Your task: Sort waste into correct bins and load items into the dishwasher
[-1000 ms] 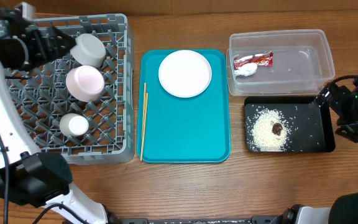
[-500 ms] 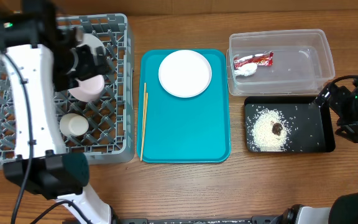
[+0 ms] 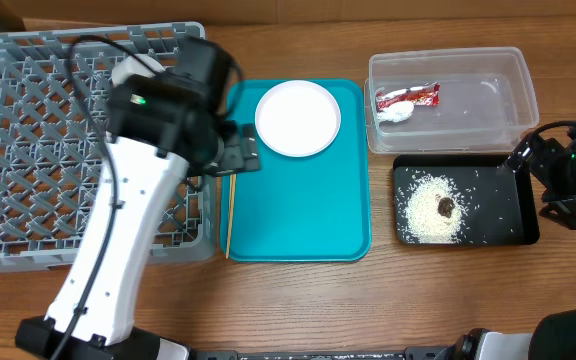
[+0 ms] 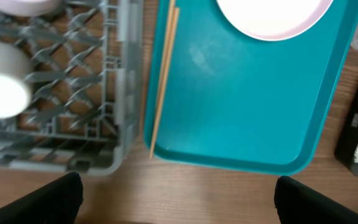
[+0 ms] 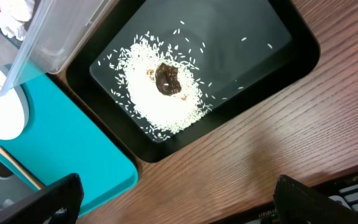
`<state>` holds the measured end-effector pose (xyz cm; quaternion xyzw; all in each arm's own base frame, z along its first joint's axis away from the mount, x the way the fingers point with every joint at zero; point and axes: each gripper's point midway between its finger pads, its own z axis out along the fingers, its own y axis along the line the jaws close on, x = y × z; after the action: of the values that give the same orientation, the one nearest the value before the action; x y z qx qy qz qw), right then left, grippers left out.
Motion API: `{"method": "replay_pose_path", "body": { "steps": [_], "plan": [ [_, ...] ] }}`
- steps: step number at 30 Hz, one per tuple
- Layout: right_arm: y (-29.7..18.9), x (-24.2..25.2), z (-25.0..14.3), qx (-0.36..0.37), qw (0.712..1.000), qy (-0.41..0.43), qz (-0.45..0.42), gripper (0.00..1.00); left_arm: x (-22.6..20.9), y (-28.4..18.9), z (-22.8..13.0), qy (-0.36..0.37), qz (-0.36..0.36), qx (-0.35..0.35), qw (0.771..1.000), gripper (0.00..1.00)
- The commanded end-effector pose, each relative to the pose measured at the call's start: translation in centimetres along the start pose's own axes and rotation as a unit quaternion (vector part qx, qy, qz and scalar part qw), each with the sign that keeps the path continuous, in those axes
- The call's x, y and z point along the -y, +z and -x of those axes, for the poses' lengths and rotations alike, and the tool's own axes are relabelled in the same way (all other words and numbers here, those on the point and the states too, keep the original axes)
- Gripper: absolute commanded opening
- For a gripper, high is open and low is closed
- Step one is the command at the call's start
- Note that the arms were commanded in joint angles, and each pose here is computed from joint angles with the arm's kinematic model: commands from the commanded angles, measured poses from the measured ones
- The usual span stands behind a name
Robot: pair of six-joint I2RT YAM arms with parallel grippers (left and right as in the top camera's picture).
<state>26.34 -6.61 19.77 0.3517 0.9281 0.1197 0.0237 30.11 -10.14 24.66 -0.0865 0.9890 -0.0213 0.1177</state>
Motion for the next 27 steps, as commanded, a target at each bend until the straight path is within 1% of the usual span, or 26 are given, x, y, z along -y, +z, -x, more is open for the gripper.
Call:
{"method": "replay_pose_path", "body": {
  "steps": [1,5,9,15,17,23,27],
  "plan": [
    [-0.7,-0.3,0.1,0.013,1.000,-0.005,0.007,1.00,0.9,3.3,-0.9,-0.006,0.018,-0.020,1.000,1.00],
    [-0.7,-0.3,0.1,0.013,1.000,-0.005,0.007,1.00,2.2,7.1,-1.8,0.005,0.008,-0.042,0.999,1.00],
    [-0.7,-0.3,0.0,0.012,1.000,-0.005,0.009,1.00,2.0,11.0,-2.6,0.008,0.023,-0.062,0.998,1.00],
    [-0.7,-0.3,0.1,0.012,1.000,-0.005,0.009,1.00,2.0,15.2,-3.0,0.044,0.033,-0.079,0.995,1.00],
    [-0.7,-0.3,0.1,0.012,1.000,-0.005,0.009,1.00,1.9,16.5,-3.1,0.057,0.040,-0.088,0.994,1.00],
    [-0.7,-0.3,0.0,0.011,1.000,-0.005,0.008,1.00,1.4,19.4,-3.5,0.061,0.069,-0.114,0.989,1.00],
    [-0.7,-0.3,0.0,0.011,1.000,-0.005,0.008,1.00,1.4,21.0,-3.6,0.062,0.076,-0.124,0.988,1.00]
  ]
}}
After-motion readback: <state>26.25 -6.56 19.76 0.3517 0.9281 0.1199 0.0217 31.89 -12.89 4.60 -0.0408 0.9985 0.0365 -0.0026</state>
